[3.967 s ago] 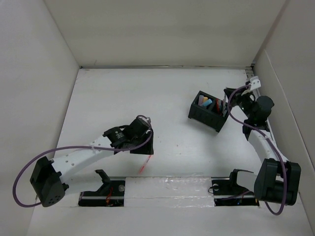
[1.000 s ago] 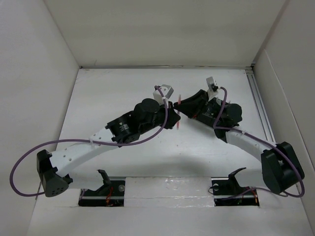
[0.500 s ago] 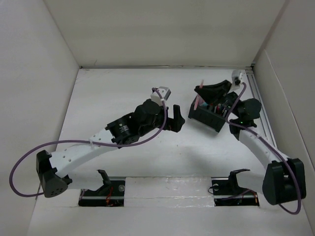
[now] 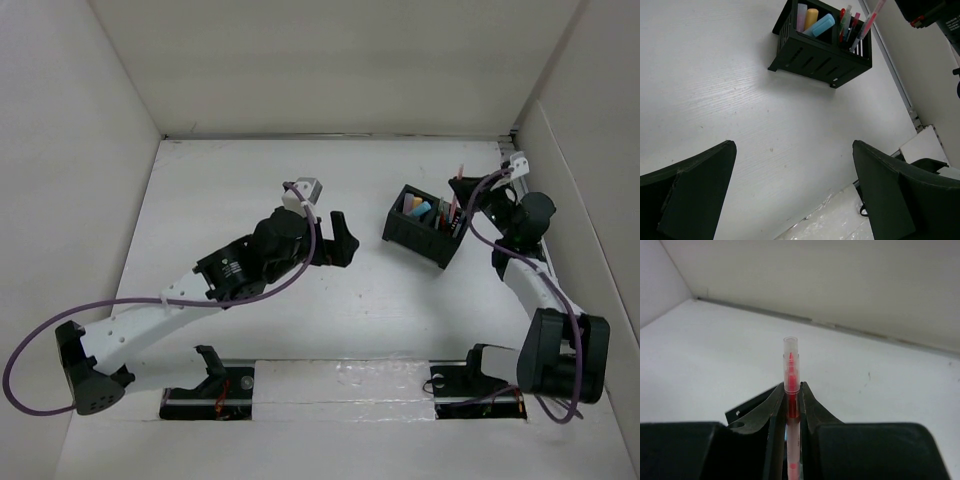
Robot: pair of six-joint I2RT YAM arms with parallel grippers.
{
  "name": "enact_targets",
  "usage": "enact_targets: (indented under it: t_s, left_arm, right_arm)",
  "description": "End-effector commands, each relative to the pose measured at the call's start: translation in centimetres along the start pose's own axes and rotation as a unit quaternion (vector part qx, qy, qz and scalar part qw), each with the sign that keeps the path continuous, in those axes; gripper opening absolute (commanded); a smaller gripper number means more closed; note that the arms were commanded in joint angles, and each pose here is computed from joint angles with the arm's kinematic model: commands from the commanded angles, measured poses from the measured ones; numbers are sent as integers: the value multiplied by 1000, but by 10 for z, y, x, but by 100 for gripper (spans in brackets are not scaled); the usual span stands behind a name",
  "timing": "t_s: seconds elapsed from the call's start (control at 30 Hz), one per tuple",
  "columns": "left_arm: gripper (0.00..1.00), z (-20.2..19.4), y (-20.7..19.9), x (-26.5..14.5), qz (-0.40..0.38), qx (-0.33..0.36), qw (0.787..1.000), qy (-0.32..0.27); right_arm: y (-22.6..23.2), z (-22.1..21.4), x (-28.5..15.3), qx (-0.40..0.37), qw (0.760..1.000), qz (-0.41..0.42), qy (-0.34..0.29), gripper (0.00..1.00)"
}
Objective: Organize the desk
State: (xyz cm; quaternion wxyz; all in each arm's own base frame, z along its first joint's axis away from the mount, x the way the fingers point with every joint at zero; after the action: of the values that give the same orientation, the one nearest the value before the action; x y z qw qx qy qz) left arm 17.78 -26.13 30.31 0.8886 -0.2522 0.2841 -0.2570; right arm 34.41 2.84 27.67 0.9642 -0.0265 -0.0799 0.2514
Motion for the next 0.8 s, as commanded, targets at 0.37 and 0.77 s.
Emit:
enact_targets:
  t_s: [0.37,0.77]
  left_arm:
    - [99,-5,7,-10,-10,-29,1000,-3]
    - [99,10,7,-10,7,-31,999,-32]
  right_arm:
    - [-13,-51,-10,-23,1000,-3,1,0]
    - [-11,0,-26,-67,997,-41,3,92]
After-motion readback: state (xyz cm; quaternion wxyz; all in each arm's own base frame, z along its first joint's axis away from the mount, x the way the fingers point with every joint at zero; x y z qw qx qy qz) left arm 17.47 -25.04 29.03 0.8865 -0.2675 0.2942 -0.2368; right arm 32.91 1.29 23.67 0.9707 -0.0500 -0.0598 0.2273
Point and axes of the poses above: each gripper's point midway between its finger pads, its own x axis out along the fingers, its own y axis along the line the jaws close on, z = x × y, the point moved 5 cm from there along -x, back along the fingers, and after that the axes turned 11 degrees about -x, right-handed, at the moved point
